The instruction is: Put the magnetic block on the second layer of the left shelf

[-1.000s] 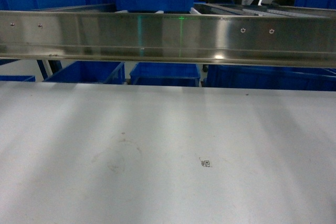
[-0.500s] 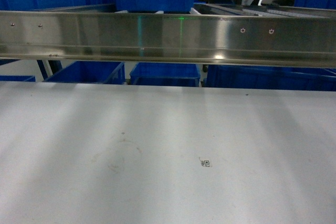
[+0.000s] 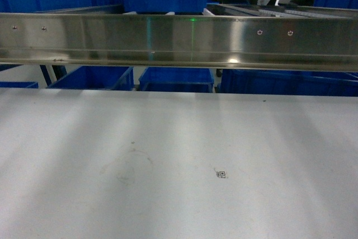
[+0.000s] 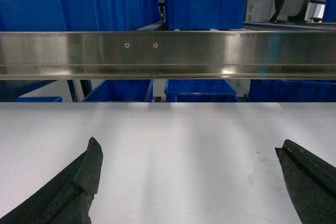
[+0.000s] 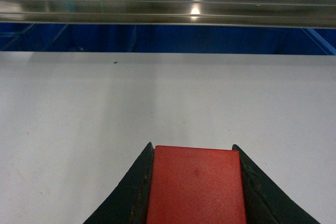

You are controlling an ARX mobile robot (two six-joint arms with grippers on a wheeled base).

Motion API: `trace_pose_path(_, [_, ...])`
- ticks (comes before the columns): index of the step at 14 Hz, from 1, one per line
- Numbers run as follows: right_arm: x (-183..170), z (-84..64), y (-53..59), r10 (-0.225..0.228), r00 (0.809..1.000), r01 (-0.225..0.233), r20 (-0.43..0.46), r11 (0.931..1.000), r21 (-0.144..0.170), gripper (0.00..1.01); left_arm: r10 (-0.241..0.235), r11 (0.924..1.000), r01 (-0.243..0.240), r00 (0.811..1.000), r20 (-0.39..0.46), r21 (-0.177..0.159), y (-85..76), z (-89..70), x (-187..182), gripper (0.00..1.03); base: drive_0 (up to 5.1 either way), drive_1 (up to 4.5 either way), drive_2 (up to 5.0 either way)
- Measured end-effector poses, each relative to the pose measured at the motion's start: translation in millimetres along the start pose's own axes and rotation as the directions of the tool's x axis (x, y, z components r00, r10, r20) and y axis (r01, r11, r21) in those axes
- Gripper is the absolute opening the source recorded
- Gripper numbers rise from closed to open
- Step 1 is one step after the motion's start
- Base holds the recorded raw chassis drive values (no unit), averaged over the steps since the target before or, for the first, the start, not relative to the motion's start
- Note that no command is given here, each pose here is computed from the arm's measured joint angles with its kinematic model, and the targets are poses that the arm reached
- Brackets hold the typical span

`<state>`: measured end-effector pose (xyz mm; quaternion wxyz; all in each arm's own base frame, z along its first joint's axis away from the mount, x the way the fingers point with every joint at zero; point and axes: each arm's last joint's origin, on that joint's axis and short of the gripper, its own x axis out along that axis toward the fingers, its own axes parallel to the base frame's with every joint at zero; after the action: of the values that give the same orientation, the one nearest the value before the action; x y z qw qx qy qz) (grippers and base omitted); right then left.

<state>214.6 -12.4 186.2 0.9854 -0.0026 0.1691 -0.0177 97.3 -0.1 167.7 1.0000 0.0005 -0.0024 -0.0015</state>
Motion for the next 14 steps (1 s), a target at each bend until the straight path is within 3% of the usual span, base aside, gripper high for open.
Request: trace_pose_path(14, [0.0, -0.2, -1.1, -0.005, 1.0, 0.005, 0.0, 1.0, 0.002, 0.34, 0.003, 1.0, -0.003, 1.0, -0.002, 0.0, 0.1, -0.1, 0.0, 0.98, -4.9, 2.47, 2.5])
